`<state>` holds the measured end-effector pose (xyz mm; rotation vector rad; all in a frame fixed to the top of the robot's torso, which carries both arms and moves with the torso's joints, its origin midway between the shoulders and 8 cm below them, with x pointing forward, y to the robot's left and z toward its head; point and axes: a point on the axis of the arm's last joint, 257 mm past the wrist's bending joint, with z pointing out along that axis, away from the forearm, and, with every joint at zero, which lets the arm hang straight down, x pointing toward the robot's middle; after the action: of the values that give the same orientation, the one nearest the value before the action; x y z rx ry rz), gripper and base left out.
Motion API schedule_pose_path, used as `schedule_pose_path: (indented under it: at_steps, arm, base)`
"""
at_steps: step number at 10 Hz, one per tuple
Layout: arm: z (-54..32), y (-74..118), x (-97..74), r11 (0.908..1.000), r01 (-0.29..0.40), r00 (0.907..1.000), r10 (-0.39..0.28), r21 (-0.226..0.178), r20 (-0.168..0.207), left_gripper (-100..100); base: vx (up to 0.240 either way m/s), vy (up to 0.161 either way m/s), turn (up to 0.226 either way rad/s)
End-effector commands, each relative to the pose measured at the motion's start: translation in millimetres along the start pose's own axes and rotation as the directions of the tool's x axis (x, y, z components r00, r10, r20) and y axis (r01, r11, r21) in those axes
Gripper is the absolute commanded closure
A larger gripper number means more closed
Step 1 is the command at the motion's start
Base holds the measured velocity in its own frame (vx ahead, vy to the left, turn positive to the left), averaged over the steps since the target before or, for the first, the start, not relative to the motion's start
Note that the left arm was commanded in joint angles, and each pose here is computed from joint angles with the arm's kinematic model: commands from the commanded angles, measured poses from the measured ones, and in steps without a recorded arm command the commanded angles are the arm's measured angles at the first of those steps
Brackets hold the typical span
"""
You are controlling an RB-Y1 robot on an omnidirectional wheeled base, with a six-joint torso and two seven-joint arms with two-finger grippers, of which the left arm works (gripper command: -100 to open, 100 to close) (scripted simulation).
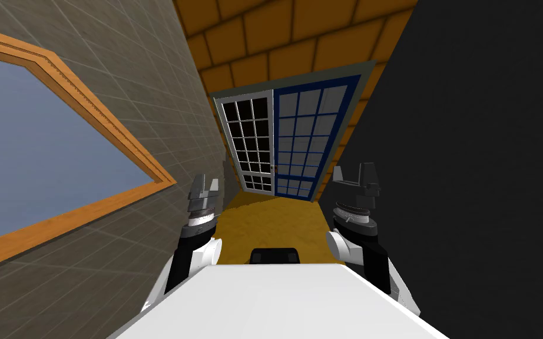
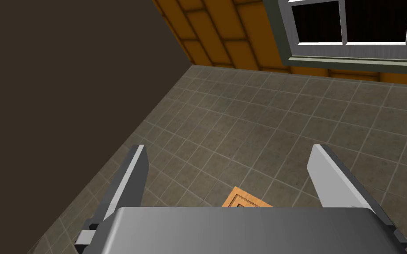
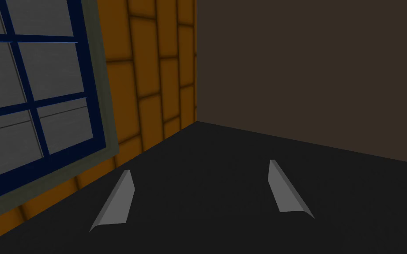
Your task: Pull the door open
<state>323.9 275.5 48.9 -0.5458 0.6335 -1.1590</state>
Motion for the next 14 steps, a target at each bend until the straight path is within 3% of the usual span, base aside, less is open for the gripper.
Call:
schedule_pose_path:
  at_steps: [1,7,12,14]
  arm:
    - [-2.7,10.0,2.5,0.9994,-0.032,0.9994,0.032,-0.013,-0.014,-100]
    - [-13.4,45.5,8.5,0.9877,-0.146,0.9879,0.142,-0.057,-0.062,-100]
    - [-26.8,83.1,11.7,0.9591,-0.267,0.9600,0.256,-0.095,-0.114,-100]
    - [-32.6,97.6,12.2,0.9436,-0.313,0.9450,0.298,-0.108,-0.135,-100]
  base:
    - [0.051,-0.013,-0.048]
    - [0.096,-0.013,-0.039]
    - [0.098,-0.020,-0.049]
    - [0.088,-0.016,-0.051]
